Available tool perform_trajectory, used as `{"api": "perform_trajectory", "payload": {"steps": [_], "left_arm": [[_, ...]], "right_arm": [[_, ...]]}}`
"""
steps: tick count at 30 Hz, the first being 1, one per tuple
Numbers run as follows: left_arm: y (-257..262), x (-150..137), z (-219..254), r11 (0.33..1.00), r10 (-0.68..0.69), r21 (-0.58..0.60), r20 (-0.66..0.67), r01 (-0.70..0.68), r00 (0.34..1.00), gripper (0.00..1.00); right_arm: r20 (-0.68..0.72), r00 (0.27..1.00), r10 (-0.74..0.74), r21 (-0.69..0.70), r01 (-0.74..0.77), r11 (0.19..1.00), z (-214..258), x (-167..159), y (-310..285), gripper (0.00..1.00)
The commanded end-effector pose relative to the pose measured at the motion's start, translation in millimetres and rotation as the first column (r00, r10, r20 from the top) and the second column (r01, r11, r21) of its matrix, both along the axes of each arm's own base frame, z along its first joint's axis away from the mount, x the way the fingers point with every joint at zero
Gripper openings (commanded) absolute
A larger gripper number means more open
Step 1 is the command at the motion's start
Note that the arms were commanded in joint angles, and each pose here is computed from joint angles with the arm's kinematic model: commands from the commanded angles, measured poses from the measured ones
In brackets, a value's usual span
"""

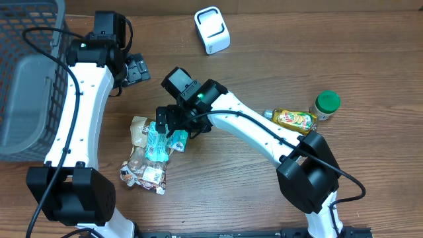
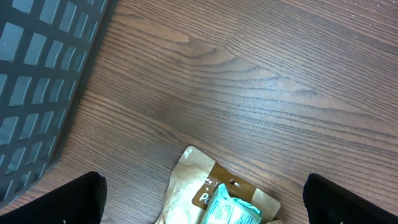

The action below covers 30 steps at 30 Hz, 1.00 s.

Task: Scan the item barcode
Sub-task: 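Lower the right gripper onto the teal pack and close on it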

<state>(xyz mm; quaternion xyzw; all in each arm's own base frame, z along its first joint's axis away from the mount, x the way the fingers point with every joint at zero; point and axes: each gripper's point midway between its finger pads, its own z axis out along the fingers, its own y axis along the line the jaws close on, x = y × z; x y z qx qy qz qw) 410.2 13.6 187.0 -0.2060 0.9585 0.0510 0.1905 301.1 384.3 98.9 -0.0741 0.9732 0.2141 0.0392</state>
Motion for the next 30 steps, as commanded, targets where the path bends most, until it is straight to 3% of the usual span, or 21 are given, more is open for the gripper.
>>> {"api": "perform_trajectory", "payload": {"steps": [1,10,21,30], "left_arm": [[-0.4,0.4,7.9,1.000,-0.014,0.001,0.018,0.014,1.000,1.00],[-0.3,0.4,8.0,1.000,-0.014,0.001,0.019,0.014,1.000,1.00],[-0.4,0.4,7.9,1.000,-0.014,0.001,0.018,0.014,1.000,1.00],[-0.3,0.4,8.0,1.000,-0.013,0.001,0.019,0.013,1.000,1.00]], "right_arm": [[0.021,1.000,-0.010,-0.025,0.011,1.000,-4.2,2.6,-2.6,1.00],[0.047,0.999,-0.022,-0.043,0.024,0.999,-5.0,7.6,-5.4,1.00],[0.063,0.998,-0.029,-0.059,0.032,0.998,-6.0,10.6,-8.0,0.89],[0.072,0.997,-0.028,-0.072,0.034,0.997,-8.3,10.3,-9.0,0.87]]}}
